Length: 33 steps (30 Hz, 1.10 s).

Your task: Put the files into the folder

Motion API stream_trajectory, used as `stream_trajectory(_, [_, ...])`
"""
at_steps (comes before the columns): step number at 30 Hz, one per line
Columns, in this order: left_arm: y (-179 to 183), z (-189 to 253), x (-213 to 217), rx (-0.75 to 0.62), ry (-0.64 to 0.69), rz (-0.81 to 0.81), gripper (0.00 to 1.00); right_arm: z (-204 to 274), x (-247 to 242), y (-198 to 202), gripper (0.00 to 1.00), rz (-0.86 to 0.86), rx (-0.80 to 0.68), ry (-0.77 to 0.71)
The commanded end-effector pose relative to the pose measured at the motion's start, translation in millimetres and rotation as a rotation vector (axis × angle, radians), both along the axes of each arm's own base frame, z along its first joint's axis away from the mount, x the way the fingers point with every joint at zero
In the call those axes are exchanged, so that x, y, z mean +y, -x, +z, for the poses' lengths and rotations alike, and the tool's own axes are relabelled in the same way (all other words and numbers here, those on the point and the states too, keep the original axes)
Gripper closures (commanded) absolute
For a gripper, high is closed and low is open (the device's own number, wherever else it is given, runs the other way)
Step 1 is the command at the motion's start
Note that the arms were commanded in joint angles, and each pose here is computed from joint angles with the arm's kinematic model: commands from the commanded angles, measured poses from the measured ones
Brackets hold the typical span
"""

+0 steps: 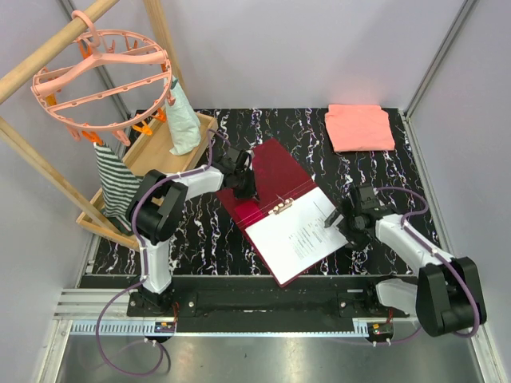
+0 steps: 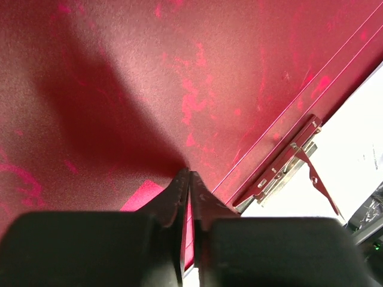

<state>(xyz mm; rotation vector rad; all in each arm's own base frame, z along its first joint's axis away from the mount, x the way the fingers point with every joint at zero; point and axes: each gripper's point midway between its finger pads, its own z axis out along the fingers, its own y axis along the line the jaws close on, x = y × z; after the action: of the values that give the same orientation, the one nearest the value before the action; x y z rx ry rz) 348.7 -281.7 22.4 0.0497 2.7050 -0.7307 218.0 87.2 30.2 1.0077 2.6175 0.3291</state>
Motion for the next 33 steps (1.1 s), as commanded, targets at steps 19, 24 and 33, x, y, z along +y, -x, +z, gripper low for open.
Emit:
stream_trajectory(19, [15.2,103.4,57.8,-0.222,-0.026,0.029,0.41,76.9,64.2,-49.4,0.00,0.418,-0.254,-0.174])
stream_trajectory(24, [25.2,99.0,91.3,-0.175,-0.020,0.167,0.36,69.0,77.7,-35.3,0.00,0.562,-0.223,-0.131])
stream_trajectory(33, [51.8,102.5,124.0,-0.235,0.040,0.312,0.36,61.7,201.7,43.6,0.04,0.981,-0.150,-0.155])
